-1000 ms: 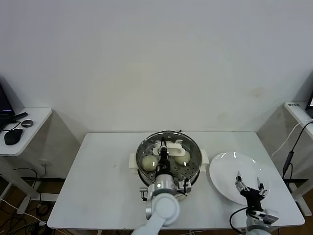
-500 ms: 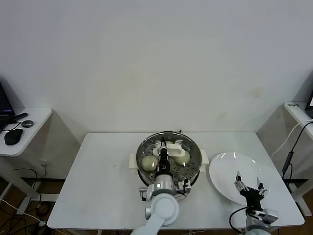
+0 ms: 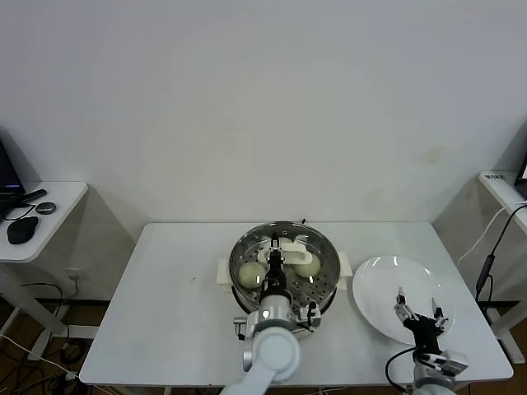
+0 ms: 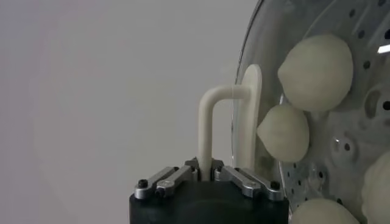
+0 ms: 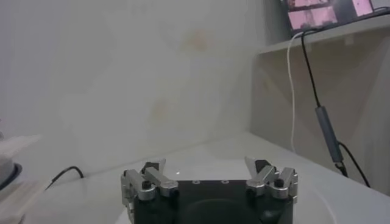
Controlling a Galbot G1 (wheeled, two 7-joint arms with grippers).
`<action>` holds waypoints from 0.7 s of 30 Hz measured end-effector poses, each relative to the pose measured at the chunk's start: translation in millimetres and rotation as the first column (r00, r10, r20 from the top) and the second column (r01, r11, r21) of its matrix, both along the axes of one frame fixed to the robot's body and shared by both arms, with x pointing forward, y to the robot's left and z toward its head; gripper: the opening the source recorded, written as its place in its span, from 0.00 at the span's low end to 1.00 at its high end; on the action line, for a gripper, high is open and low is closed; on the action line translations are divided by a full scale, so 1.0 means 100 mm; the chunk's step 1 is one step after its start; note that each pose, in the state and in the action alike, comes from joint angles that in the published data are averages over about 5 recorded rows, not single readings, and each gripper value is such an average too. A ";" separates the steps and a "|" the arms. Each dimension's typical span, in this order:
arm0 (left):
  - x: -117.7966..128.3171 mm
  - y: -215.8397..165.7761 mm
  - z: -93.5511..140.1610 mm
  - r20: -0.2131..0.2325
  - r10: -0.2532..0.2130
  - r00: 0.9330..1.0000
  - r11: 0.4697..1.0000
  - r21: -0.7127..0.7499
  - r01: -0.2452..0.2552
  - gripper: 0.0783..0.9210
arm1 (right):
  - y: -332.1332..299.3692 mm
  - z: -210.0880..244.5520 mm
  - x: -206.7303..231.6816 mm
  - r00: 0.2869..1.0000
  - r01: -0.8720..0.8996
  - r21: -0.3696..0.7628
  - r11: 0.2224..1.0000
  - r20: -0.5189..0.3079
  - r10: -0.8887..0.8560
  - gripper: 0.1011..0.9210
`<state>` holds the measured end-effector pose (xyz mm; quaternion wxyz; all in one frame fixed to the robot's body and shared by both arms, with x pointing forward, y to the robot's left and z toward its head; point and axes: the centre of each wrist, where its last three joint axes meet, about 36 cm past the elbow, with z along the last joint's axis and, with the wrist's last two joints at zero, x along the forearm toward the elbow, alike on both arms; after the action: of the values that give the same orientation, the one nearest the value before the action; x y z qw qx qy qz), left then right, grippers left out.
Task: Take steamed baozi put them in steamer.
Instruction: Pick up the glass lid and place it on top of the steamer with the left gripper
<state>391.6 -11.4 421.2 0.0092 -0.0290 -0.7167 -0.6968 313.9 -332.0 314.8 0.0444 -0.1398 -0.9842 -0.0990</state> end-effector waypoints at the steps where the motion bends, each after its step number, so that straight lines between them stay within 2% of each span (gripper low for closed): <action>1: -0.02 0.00 0.00 0.001 -0.006 1.000 1.000 -0.003 0.006 0.18 | 0.00 0.00 0.00 1.000 0.000 0.000 1.000 0.000 0.000 0.88; 11: -0.18 0.07 0.08 0.020 -0.046 0.999 0.999 -0.023 0.047 0.52 | 0.01 -0.01 0.01 1.000 -0.001 0.002 1.000 -0.001 0.001 0.88; 21: -0.47 0.28 0.27 0.020 -0.067 0.998 0.994 -0.086 0.068 0.85 | 0.02 -0.02 0.02 1.000 -0.004 0.005 1.000 -0.007 0.004 0.88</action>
<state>344.3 16.9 447.9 -0.0217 -0.0478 -0.7449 -0.6651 316.3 -329.6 313.2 0.0486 -0.1380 -0.9841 -0.1009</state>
